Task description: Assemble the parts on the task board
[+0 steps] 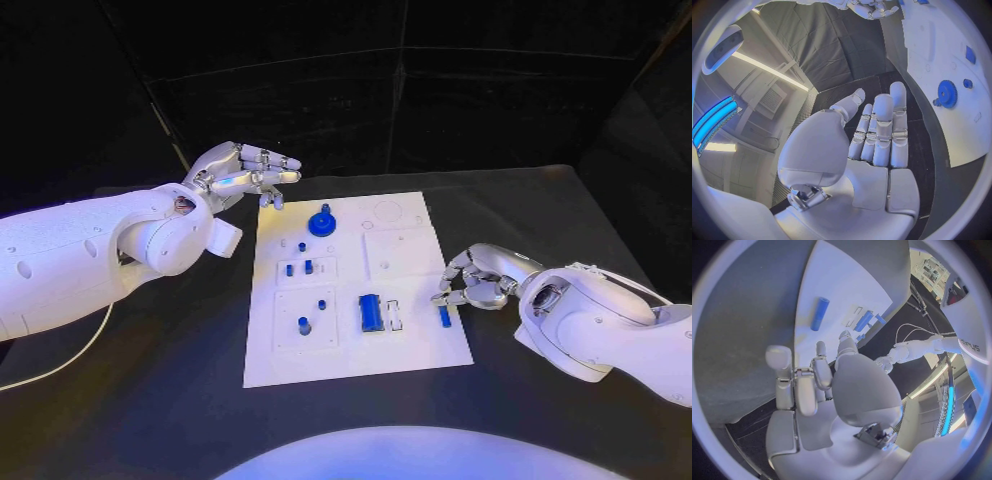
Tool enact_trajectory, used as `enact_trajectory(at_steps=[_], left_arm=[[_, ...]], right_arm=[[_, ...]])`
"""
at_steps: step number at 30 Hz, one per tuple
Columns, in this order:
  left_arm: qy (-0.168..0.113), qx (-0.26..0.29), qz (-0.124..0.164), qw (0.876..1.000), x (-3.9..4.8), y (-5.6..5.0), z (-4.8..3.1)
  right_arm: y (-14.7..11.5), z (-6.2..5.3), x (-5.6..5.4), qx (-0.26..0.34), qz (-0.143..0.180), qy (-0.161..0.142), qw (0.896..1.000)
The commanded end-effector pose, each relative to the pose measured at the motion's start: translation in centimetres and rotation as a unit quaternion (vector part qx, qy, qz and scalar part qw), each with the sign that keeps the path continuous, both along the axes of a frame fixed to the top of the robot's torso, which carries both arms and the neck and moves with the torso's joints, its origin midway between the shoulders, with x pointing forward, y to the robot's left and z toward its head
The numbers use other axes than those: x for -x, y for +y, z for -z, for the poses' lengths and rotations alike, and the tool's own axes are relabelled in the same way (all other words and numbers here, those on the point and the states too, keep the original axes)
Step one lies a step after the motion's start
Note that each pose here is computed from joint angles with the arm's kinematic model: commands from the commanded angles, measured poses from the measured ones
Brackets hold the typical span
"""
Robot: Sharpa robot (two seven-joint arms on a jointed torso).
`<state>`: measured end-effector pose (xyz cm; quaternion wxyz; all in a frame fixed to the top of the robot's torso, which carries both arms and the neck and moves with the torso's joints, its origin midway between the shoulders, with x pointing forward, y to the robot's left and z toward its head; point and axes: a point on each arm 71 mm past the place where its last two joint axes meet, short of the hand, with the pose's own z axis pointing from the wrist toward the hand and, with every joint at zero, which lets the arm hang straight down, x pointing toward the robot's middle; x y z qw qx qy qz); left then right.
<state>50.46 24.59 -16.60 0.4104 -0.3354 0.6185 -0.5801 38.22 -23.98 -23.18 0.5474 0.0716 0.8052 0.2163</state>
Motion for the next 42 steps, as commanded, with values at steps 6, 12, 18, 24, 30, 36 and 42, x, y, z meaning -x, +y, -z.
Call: enact_trajectory(at_steps=[6,12,18,24,30,36,42], left_arm=[[-0.001,0.004,0.005,1.0,0.0,0.0,-0.1],[-0.001,0.004,0.005,1.0,-0.01,0.0,-0.09],[-0.001,0.004,0.005,1.0,-0.02,0.0,-0.07],[-0.001,0.004,0.006,1.0,-0.03,0.0,-0.05],[-0.001,0.004,0.006,1.0,-0.03,0.0,-0.03],[-0.001,0.004,0.006,1.0,-0.03,0.0,-0.01],[0.0,0.004,0.006,1.0,-0.02,0.0,-0.01]], right_arm=[[-1.3,-0.1,0.1,0.04,0.007,-0.015,0.999],[-1.4,0.2,0.1,0.061,0.002,-0.005,0.998],[-1.0,0.5,0.0,0.072,-0.007,0.007,0.997],[-0.4,0.7,0.0,0.077,-0.019,0.016,0.997],[-0.1,0.9,-0.1,0.08,-0.026,0.022,0.996],[0.4,1.1,-0.1,0.084,-0.034,0.029,0.995],[0.6,1.4,-0.2,0.101,-0.04,0.037,0.993]])
